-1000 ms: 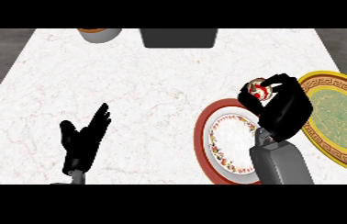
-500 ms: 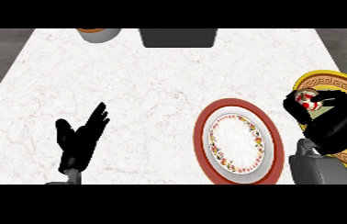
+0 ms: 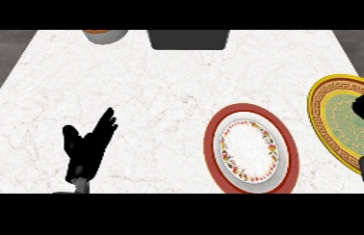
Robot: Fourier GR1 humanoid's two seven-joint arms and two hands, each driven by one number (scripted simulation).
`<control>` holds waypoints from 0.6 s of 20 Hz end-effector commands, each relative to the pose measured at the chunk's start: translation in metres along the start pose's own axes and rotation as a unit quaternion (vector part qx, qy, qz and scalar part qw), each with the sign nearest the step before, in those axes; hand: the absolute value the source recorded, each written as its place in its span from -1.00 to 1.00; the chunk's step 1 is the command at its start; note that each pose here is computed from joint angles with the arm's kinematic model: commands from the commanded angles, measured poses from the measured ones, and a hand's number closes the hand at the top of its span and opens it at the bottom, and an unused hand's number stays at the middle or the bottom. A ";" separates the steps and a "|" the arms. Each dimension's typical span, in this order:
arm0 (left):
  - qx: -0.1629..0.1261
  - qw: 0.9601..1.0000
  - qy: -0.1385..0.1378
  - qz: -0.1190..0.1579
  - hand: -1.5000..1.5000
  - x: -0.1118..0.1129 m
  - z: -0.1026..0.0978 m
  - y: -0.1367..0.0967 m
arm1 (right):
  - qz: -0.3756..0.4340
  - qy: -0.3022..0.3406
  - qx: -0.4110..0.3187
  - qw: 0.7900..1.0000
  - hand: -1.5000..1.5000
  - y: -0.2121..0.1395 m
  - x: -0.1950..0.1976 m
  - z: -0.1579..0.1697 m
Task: Pick the cupcake from the plate and place it in the plate
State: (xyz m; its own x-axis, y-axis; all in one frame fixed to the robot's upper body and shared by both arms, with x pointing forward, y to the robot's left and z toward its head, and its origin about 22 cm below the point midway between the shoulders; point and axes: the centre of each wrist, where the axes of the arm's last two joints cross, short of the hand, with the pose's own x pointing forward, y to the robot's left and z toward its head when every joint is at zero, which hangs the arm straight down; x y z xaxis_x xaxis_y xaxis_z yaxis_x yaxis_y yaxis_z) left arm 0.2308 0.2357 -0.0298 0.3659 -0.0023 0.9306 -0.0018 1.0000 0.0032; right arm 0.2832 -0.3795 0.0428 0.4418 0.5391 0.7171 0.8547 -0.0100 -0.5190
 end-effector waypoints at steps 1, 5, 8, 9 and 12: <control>0.001 1.000 0.012 -0.004 0.00 -0.010 -0.005 0.003 | -0.014 0.008 -0.018 1.000 1.00 0.009 -0.022 -0.027; -0.006 1.000 0.000 -0.003 0.00 -0.005 0.002 -0.006 | -0.010 0.013 -0.017 1.000 1.00 0.004 -0.041 -0.063; -0.009 1.000 0.002 -0.004 0.00 0.006 -0.014 0.000 | 0.093 0.110 0.096 0.985 -1.00 0.006 -0.072 -0.062; -0.013 1.000 0.001 -0.009 0.00 0.015 -0.013 -0.002 | 0.114 0.115 0.127 0.979 -1.00 0.004 -0.073 -0.070; -0.009 1.000 -0.002 0.005 0.00 0.006 -0.013 -0.012 | 0.073 0.117 0.175 0.975 -1.00 0.007 -0.088 -0.070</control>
State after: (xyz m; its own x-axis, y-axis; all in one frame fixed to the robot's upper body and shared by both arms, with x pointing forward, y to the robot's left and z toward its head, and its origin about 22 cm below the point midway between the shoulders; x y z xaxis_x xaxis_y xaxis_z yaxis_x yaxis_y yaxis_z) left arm 0.2418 0.2326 -0.0276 0.3653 -0.0107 0.9308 0.0168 0.9998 0.0048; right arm 0.2754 -0.4658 0.0142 0.6193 0.3828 0.6856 0.7003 0.1255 -0.7027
